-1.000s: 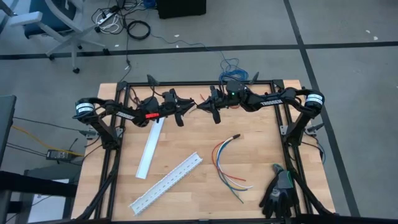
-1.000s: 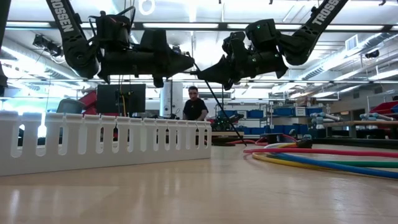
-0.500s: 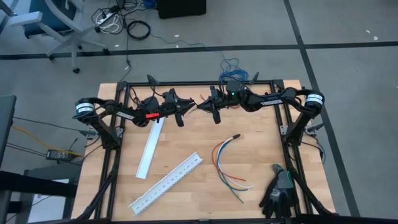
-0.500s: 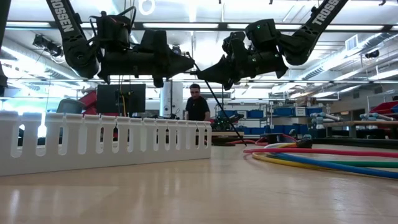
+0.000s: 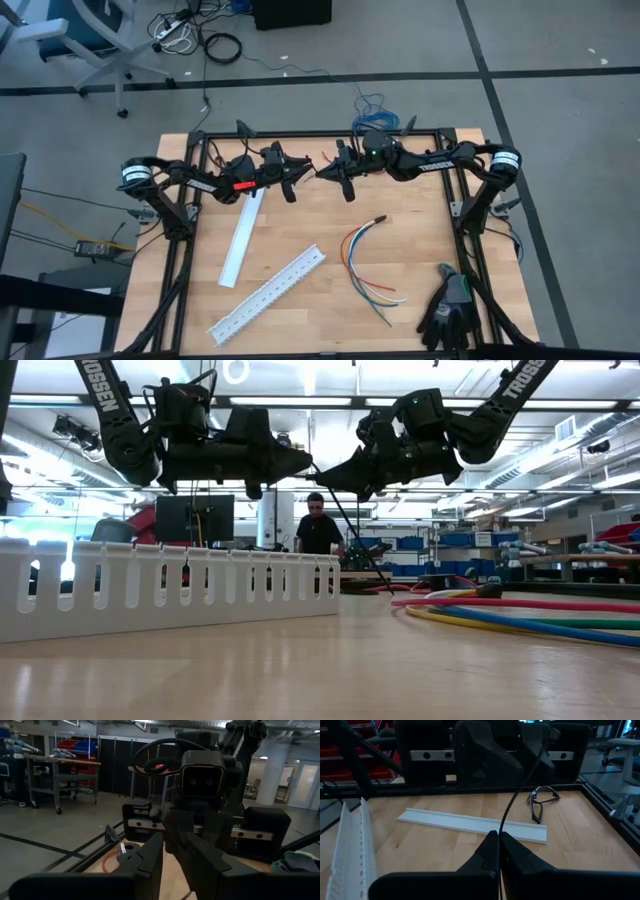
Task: Ziptie cables
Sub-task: Wrap the left black zip tie
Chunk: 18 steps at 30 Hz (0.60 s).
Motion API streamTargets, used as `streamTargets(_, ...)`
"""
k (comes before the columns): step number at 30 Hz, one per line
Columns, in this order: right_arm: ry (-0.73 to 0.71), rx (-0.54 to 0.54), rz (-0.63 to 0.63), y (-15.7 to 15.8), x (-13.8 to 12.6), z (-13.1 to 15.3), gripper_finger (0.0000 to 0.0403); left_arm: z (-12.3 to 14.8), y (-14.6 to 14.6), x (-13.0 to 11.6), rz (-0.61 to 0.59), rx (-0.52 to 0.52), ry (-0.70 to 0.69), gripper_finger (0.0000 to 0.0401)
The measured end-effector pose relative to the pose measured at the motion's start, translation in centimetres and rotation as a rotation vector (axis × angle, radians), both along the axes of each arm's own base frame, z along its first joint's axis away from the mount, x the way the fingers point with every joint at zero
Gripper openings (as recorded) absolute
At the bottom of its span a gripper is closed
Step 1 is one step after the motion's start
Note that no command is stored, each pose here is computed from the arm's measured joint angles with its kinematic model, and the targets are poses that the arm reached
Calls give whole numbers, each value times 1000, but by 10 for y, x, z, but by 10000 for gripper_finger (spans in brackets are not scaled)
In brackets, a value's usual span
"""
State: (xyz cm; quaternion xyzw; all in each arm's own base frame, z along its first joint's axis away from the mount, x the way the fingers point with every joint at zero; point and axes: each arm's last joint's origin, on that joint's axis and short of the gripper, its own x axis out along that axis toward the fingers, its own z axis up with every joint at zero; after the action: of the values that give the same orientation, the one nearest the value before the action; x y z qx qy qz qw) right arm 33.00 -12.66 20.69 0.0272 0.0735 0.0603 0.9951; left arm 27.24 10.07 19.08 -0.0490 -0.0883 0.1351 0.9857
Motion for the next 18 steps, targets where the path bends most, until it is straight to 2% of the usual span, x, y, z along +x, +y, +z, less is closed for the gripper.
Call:
streamTargets(13,6,-28,-31,-1,0,-1,0,0,0,0,0,0,-2,90)
streamTargets(18,23,-31,-55,-2,0,-2,0,4,0,-1,0,16,-42,90)
